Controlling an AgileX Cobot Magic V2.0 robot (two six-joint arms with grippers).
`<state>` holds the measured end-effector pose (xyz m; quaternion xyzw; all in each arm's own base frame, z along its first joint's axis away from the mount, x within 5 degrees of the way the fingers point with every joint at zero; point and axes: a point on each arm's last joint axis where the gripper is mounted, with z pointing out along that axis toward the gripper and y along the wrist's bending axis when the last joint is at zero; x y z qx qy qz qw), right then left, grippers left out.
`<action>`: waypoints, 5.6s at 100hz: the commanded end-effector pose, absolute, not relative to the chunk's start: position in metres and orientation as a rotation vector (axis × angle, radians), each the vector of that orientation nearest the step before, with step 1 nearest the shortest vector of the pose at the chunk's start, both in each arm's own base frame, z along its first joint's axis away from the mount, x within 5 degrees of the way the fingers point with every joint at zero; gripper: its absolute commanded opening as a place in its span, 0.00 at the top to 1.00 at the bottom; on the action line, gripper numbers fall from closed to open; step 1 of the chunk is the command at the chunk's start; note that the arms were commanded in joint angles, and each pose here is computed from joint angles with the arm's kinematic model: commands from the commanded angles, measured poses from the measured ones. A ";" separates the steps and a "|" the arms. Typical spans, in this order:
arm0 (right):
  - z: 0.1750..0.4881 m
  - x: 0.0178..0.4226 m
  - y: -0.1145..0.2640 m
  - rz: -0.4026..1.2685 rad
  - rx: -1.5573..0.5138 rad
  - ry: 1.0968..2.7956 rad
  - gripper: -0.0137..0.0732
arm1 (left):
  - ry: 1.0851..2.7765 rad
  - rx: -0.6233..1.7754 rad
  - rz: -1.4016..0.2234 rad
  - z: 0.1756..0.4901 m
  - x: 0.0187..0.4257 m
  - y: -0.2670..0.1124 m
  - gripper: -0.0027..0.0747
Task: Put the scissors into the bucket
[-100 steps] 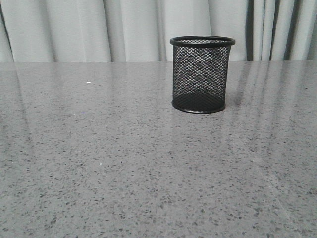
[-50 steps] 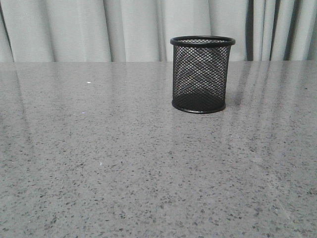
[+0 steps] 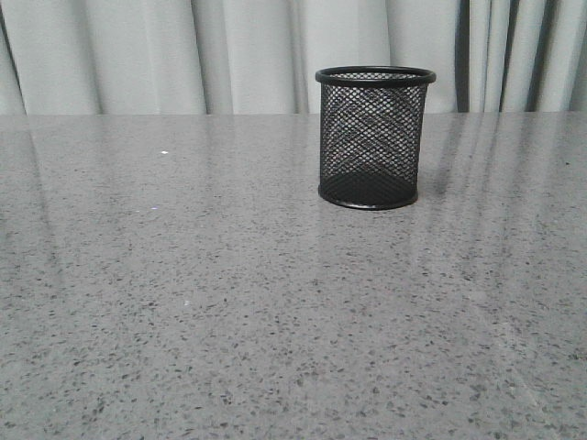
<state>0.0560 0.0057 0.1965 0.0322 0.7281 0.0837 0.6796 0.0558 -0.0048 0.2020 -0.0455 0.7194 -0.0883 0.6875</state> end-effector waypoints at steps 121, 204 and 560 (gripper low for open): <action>0.354 0.134 0.029 0.399 -0.027 2.158 0.89 | 2.161 0.235 -0.145 0.363 0.103 -0.018 0.99; 0.360 0.151 0.034 0.411 -0.143 2.224 0.28 | 2.424 0.787 -0.138 0.359 0.168 -0.027 0.43; 0.421 0.141 0.074 1.203 -0.208 1.621 0.28 | 1.337 1.525 0.168 0.506 0.178 -0.143 0.99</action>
